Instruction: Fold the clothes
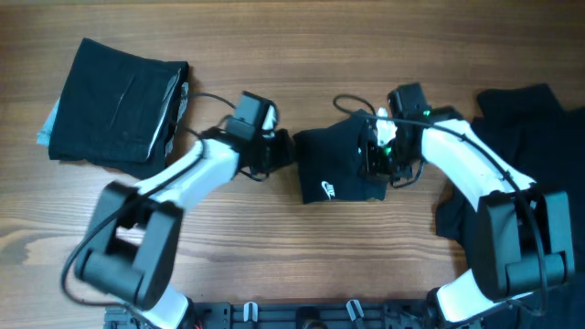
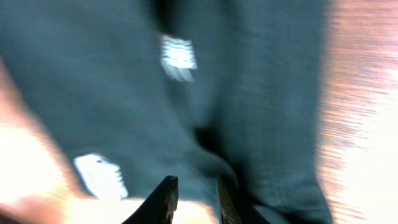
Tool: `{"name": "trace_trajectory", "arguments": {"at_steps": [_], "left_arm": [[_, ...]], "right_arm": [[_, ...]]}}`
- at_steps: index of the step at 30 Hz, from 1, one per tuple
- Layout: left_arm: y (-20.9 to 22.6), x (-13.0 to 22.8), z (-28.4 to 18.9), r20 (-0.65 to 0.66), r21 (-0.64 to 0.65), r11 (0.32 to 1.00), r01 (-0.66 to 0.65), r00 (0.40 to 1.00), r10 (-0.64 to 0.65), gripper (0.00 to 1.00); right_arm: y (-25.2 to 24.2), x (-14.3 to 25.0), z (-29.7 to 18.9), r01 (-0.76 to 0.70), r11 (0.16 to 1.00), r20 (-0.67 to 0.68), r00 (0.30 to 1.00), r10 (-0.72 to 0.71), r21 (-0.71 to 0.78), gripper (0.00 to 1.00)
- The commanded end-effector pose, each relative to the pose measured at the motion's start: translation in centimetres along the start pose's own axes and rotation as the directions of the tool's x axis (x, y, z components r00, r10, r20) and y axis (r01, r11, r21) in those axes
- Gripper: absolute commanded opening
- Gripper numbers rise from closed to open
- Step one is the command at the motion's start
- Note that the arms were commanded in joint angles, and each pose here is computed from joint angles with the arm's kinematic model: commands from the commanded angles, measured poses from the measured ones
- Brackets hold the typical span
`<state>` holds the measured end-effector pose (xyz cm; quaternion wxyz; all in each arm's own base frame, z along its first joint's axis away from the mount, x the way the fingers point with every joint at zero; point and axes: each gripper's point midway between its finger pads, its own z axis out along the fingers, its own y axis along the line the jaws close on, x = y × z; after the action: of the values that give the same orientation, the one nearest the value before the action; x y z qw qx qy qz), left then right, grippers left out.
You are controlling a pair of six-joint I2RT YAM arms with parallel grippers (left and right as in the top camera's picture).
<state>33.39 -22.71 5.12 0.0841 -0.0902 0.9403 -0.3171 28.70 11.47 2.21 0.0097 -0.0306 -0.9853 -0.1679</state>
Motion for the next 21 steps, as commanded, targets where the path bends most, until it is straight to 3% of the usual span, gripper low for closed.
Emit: {"name": "trace_trajectory", "arguments": {"at_steps": [1, 4, 9, 11, 17, 21], "left_arm": [[-2.4, -1.4, -3.6, 0.038, 0.129, 0.987, -0.095, 0.995, 0.091, 0.44], [-2.3, 0.0, -2.3, -0.022, 0.139, 0.981, -0.135, 0.99, 0.139, 0.56], [-2.8, 4.6, 0.6, -0.195, 0.161, 0.979, -0.123, 0.969, 0.154, 0.51], [-2.3, 6.5, 1.4, -0.246, 0.113, 0.985, -0.127, 0.957, 0.152, 0.51], [1.7, 7.2, 3.9, -0.216, -0.148, 0.978, -0.145, 0.97, 0.111, 0.2], [4.5, 5.0, 4.3, -0.131, -0.261, 0.963, -0.06, 0.991, 0.027, 0.14]], "right_arm": [[-4.1, 1.2, 1.7, -0.199, 0.969, 0.053, 0.98, 0.193, 0.144, 0.24], [-4.4, 1.6, 2.3, -0.194, 0.97, 0.053, 0.981, 0.188, 0.144, 0.24], [-3.6, 1.7, 2.3, -0.176, 0.979, 0.033, 0.984, 0.173, 0.105, 0.25], [-3.3, 1.8, 2.4, -0.167, 0.982, 0.026, 0.986, 0.165, 0.084, 0.25], [-1.3, 0.6, 0.3, -0.123, 0.992, 0.047, 0.991, 0.122, 0.018, 0.23], [1.0, -0.2, -4.2, -0.052, 0.998, 0.115, 0.992, 0.055, -0.03, 0.27]]}}
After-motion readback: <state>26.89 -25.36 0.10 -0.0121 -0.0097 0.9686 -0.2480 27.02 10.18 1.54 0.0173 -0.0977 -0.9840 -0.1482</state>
